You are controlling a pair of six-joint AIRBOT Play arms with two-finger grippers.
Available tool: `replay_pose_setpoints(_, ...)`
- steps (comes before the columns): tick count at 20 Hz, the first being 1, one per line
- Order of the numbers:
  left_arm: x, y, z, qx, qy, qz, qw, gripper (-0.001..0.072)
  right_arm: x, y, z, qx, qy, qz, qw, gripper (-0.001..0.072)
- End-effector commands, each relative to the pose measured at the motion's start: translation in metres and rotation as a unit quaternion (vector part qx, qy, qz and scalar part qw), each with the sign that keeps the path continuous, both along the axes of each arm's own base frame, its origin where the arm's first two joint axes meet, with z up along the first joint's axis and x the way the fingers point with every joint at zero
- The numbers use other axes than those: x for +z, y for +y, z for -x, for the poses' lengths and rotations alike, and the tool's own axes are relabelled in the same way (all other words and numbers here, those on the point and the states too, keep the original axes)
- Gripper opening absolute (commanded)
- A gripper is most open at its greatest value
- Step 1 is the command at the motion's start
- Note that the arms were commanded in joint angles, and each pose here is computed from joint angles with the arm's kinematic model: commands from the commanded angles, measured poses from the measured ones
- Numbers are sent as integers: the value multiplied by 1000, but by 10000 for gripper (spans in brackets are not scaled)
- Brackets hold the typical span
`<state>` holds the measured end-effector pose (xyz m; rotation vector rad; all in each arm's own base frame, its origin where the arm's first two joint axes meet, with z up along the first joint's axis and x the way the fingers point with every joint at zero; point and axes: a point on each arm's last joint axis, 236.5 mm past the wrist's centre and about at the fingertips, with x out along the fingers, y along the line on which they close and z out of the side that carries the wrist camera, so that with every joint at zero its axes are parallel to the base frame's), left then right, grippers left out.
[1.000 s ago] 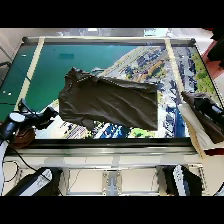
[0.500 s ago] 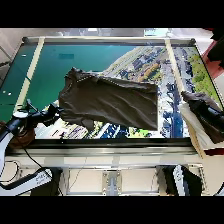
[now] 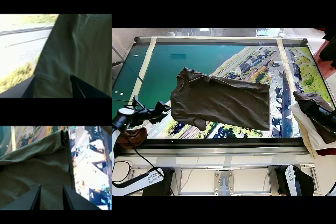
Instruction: Fold the shirts.
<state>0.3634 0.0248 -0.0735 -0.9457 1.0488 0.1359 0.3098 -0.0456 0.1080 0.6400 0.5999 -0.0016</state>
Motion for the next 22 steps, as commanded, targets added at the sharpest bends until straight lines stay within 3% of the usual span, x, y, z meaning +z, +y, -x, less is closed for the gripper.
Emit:
replay_pose_setpoints(1, -6, 11, 14, -20, 28, -5, 999, 469, 1, 2, 0, 3, -1, -5, 1000, 327)
replay_pose_setpoints(12, -32, -22, -8, -50, 13, 65, 997, 461, 11, 11, -4, 8, -20, -35, 999, 327)
replay_pose_setpoints(13, -33, -28, -9, -58, 14, 65, 996, 406, 11, 13, -3, 11, -18, -37, 999, 326)
replay_pose_setpoints(15, -34, -37, -12, -77, 11, 55, 995, 6, 9, 20, 0, 22, -11, -44, 999, 326)
replay_pose_setpoints(18, -24, -39, -21, -85, -2, 55, 995, 14, -13, 44, 22, 56, 56, -90, 993, 327)
replay_pose_setpoints(20, -16, -40, -27, -93, -10, 58, 994, 14, -51, 66, 48, 65, 135, -150, 977, 335)
replay_pose_setpoints(22, -10, -43, -29, -101, -13, 63, 993, 14, -97, 97, 74, 57, 208, -237, 947, 443)
